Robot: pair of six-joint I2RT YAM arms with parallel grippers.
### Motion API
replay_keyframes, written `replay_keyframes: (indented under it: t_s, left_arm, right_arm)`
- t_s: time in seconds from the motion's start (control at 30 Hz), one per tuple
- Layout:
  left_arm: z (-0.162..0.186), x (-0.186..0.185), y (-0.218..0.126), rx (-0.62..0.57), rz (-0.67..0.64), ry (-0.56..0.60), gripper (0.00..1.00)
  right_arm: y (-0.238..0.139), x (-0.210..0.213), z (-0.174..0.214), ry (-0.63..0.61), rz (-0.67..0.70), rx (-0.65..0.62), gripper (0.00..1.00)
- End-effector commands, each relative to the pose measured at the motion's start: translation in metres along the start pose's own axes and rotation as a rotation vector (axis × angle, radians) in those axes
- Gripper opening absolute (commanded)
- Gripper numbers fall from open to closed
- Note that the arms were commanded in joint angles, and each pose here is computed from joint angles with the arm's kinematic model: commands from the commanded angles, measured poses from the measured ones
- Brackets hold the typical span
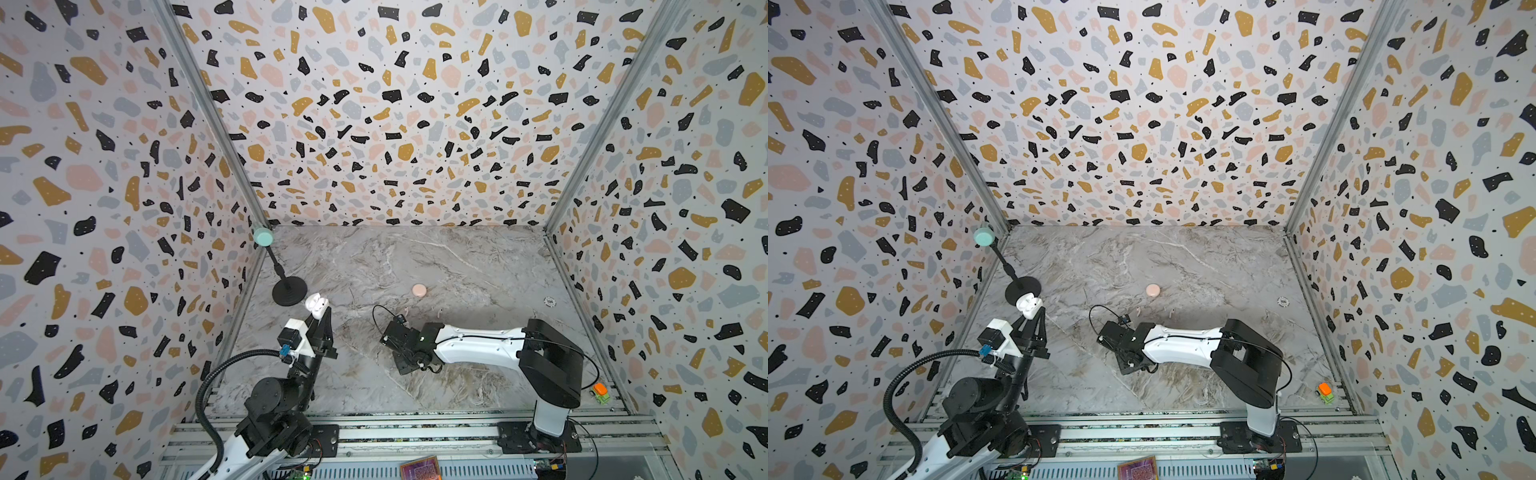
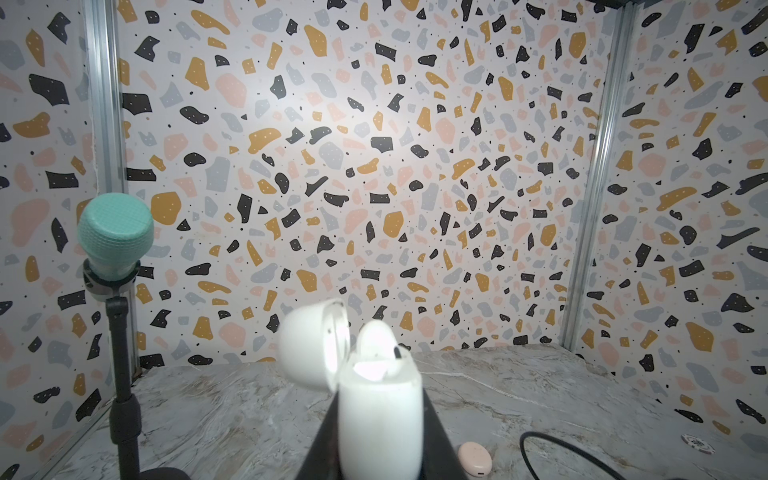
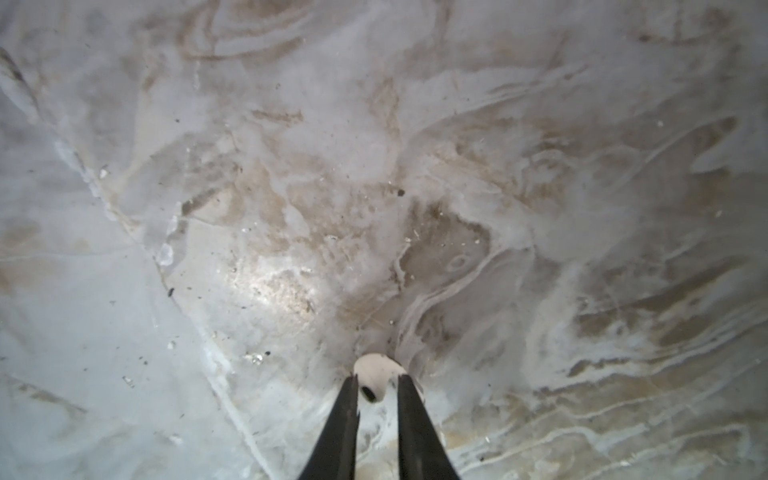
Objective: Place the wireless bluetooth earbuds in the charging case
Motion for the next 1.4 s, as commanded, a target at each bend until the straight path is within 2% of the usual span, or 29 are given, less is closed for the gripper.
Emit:
replay_keyframes:
  t_s: [0.0,0.47,0.9,1.37]
  left_arm:
    - [-0.009,0.001,0.000,-0.039,-0.006,-0.015,0.00]
    - [-0.009,0.001,0.000,-0.039,-0.007,-0.016,0.00]
    - [-0.009,0.001,0.000,-0.040,-0.006,-0.017,0.00]
    - [-0.009,0.001,0.000,-0.041,-0.006,-0.020,0.00]
  right_arm:
    - [0.002,-0.001,0.003,-0.022,0.026,0.013,0.20]
    - [0.008,0.000,0.004,-0.019,0.022,0.025,0.17]
    - [0.010,-0.021,0.007,0.093,0.214,0.030,0.12]
    - [0.010,-0.013,0.003,0.092,0.238,0.019,0.10]
Point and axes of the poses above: each gripper's point midway between its finger pads, its own y axis out along the fingers, its own x axis along the line the jaws close on, z = x × y, the point moved 9 cm from there along -y, back along the fingers, and after that the axes turned 1 degree about -y, right-handed, at the moved point
